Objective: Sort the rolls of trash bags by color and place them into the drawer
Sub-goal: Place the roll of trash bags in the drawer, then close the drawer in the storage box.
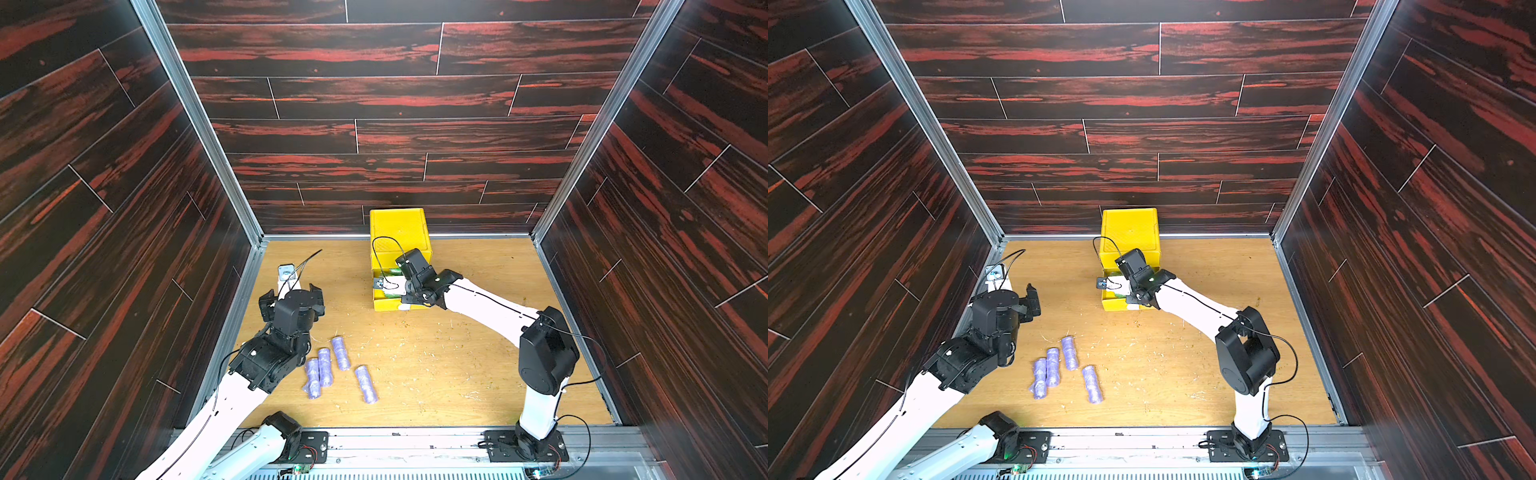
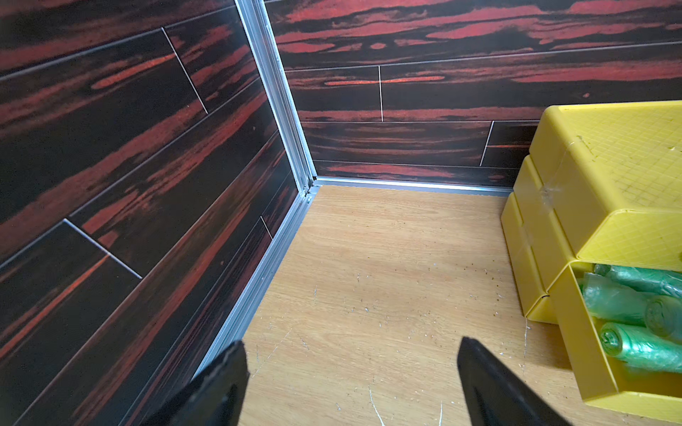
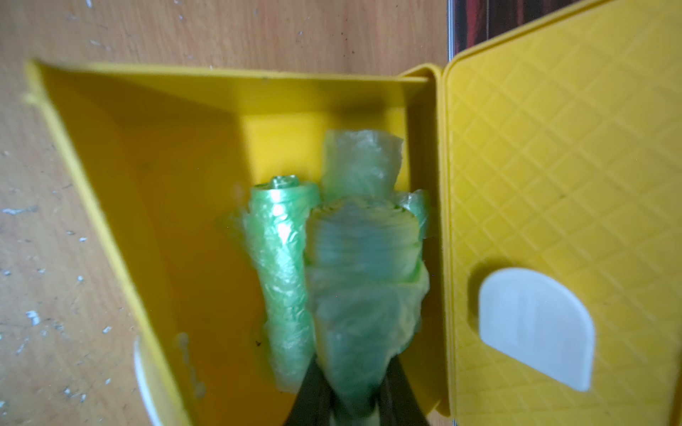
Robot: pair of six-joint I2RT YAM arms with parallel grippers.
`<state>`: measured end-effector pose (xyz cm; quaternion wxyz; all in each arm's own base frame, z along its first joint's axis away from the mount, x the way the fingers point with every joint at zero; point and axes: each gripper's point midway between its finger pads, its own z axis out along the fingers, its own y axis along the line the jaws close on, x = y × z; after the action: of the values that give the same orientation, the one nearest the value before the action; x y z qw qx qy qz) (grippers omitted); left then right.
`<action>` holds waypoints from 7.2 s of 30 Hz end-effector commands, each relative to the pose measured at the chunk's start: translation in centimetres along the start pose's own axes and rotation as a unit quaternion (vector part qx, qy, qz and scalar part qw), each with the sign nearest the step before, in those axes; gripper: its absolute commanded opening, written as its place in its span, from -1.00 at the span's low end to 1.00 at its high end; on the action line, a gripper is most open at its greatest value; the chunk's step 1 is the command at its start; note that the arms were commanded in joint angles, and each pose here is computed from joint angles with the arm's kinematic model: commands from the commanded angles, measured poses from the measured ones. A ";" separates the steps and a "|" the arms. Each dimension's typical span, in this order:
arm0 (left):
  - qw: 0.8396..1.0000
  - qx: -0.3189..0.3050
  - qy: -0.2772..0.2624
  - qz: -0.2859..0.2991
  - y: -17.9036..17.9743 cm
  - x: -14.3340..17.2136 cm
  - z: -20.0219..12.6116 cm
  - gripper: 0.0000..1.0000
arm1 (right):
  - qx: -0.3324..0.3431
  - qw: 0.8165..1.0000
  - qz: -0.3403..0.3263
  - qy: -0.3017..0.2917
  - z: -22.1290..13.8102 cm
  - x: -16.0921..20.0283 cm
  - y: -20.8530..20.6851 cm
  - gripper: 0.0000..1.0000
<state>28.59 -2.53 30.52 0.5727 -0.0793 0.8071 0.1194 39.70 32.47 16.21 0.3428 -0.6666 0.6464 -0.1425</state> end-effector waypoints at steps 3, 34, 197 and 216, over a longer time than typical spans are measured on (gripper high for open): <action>1.000 -0.006 0.004 0.001 0.3 0.4 0.1 0.85 | -0.003 1.000 0.005 -0.018 -0.9 -1.5 0.2 -0.61; 1.000 -0.006 0.002 0.000 0.4 0.3 0.0 0.85 | 0.015 1.000 -0.006 0.001 0.4 -1.1 -0.2 -0.31; 0.839 0.365 0.354 -0.195 -27.5 -1.2 23.6 0.12 | 0.141 0.685 0.691 -0.181 -10.6 4.0 15.0 0.07; 0.827 0.352 0.403 -0.175 -28.3 1.5 21.5 -0.05 | 0.124 0.688 0.663 -0.268 -6.6 1.3 9.6 0.18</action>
<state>58.52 -21.50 22.84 0.2804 -0.0565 0.9000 -0.3289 27.45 28.15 13.19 0.5801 0.0012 0.7931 0.1860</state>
